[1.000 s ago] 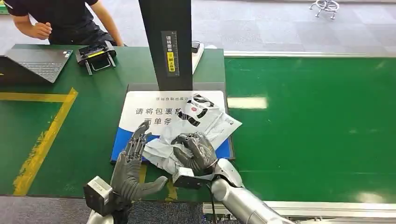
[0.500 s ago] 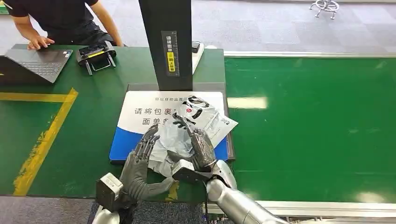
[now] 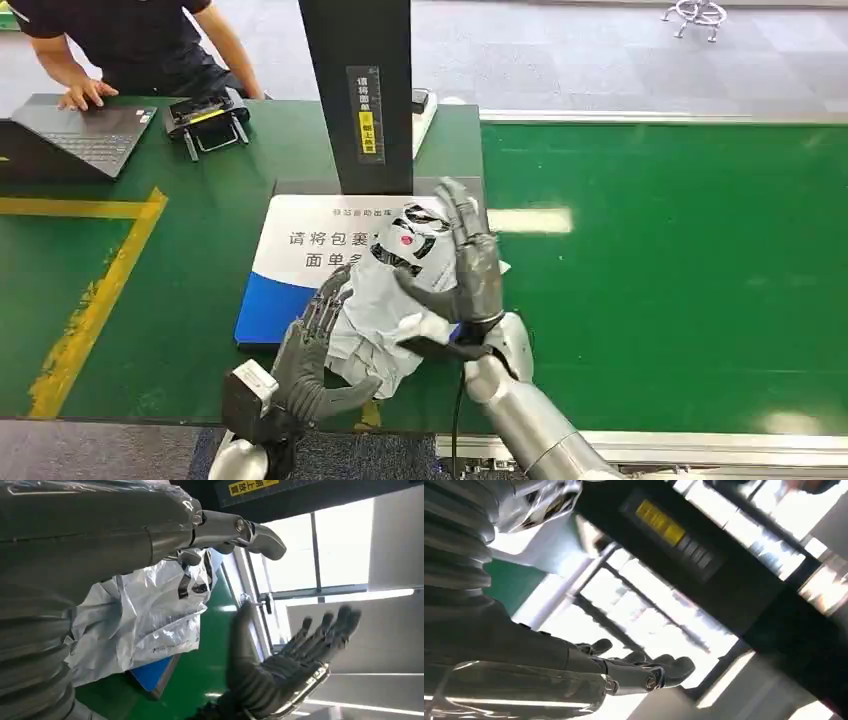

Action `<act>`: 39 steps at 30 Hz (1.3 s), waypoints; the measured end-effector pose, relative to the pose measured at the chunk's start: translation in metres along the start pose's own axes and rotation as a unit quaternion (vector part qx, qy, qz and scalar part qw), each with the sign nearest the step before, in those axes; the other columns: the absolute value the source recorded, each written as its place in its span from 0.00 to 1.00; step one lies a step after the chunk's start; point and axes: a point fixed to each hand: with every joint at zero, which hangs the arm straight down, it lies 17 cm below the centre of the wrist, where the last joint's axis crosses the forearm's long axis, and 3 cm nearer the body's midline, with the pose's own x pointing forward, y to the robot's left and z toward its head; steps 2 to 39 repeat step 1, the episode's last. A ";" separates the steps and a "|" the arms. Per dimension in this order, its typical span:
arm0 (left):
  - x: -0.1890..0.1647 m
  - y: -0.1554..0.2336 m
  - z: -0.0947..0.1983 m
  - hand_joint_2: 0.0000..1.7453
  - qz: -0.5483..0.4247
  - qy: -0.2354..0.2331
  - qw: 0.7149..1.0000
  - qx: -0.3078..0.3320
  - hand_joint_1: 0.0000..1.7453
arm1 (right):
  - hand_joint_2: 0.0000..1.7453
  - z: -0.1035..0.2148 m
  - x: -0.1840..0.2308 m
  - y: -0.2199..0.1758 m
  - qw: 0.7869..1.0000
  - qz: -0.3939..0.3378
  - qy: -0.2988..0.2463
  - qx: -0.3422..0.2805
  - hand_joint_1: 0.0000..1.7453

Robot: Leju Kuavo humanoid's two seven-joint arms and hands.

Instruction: Moved the parcel from conveyor to table for the left to box.

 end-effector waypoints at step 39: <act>0.000 0.000 0.000 1.00 0.000 0.000 1.000 0.001 0.00 | 1.00 -0.002 -0.011 -0.013 0.999 -0.011 0.022 -0.023 0.00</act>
